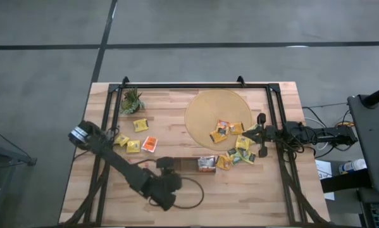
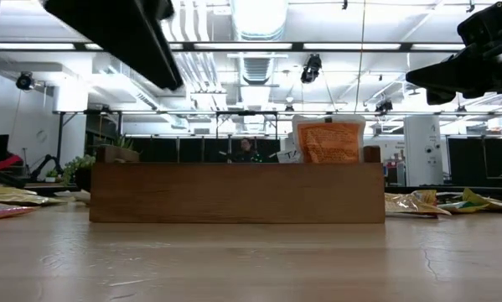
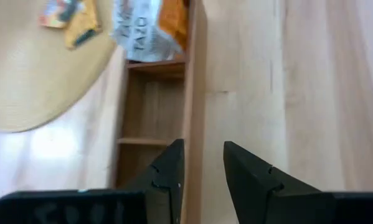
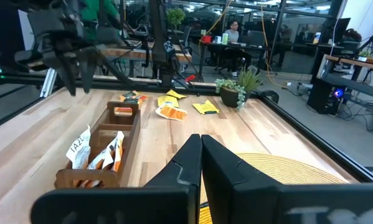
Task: Pick & Place Tea
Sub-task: Put the white tea bag into the right section of the wooden organizer
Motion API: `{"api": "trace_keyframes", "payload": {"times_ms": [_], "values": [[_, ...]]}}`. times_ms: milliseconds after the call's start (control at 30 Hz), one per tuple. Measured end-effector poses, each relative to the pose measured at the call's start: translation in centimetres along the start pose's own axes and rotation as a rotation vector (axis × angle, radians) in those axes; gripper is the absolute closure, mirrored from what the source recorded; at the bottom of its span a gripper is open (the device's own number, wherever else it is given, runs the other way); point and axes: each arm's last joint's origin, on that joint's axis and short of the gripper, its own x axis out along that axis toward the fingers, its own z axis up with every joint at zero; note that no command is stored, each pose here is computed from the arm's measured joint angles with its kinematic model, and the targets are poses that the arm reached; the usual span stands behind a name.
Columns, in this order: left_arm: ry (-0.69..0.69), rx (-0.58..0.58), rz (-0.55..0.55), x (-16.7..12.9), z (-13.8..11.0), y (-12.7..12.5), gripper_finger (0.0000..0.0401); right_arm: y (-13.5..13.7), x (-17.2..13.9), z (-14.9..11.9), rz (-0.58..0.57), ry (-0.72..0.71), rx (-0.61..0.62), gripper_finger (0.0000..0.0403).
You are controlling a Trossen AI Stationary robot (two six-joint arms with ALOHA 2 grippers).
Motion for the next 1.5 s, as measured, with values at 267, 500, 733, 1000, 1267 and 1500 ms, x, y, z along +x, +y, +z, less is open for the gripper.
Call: {"api": "trace_keyframes", "payload": {"times_ms": [267,500,733,1000,1267,1500], "values": [[0.073,0.092,0.234,-1.9,-3.2,-0.2,0.0295,0.0,0.0,0.0,0.0,0.0,0.0,0.0394],[0.165,0.02,0.357,-1.5,-5.9,0.7,0.0295,0.0,0.0,0.0,0.0,-0.001,0.0,0.0394],[0.221,0.034,0.427,-0.2,-9.3,2.1,0.0295,0.0,0.0,0.0,-0.001,-0.001,0.0,0.0394],[0.153,-0.112,0.369,-0.3,-12.3,4.3,0.0295,0.0,0.0,0.0,0.0,0.0,0.0,0.0394],[0.076,-0.18,0.291,0.2,-15.6,6.2,0.0295,0.0,0.0,0.0,0.0,0.0,0.0,0.0394],[0.052,-0.2,0.27,1.3,-17.8,7.1,0.0295,0.0,0.0,0.0,-0.001,0.0,0.0,0.0394]]}}
